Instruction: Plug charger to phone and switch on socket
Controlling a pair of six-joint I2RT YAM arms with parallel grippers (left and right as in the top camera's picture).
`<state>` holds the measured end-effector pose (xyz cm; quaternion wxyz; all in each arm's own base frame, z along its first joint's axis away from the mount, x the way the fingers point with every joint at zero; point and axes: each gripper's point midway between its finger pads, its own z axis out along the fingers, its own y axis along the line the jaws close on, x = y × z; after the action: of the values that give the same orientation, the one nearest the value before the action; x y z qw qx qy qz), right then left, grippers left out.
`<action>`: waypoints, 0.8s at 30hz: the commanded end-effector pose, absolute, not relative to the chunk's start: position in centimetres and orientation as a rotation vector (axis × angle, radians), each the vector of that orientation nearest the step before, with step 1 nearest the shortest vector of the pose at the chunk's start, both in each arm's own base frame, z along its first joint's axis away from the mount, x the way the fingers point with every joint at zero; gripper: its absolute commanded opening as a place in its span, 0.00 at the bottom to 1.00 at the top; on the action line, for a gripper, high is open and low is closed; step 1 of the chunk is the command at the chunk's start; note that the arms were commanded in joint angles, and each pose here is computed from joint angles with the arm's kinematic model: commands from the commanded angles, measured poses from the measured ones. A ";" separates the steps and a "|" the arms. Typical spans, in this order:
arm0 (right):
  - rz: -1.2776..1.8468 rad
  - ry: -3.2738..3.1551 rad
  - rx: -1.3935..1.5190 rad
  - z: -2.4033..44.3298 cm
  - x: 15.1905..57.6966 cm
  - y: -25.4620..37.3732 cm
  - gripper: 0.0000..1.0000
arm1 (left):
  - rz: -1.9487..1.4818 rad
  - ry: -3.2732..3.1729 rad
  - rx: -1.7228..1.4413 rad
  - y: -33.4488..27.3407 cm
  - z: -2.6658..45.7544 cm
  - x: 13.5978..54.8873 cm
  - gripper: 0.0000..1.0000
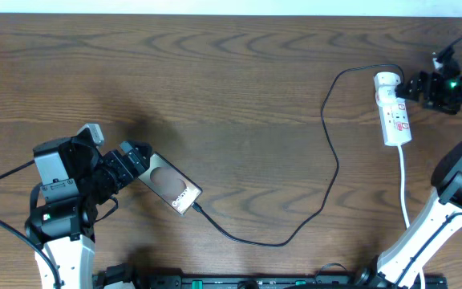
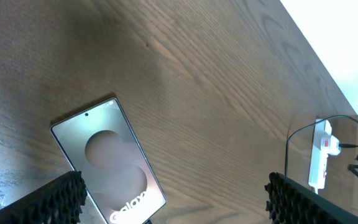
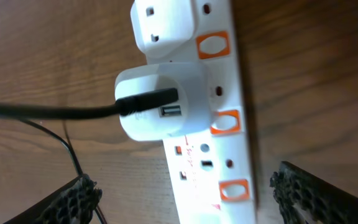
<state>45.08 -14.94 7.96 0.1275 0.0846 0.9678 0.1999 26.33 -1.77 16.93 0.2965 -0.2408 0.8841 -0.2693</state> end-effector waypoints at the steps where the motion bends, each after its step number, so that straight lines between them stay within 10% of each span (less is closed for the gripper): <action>1: 0.644 2.810 0.176 7.2 46.2 -12.9 0.89 | -0.699 2.354 -0.625 -1.6 17.2 26.5 0.91; 24: 0.599 2.868 0.175 6.0 46.8 -10.8 0.87 | -0.704 2.391 -0.648 -1.7 16.4 26.2 0.91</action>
<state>46.25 -11.76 5.77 0.1006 0.0595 0.9743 0.1925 25.97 -1.86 15.87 0.2699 -0.2502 0.8901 -0.2689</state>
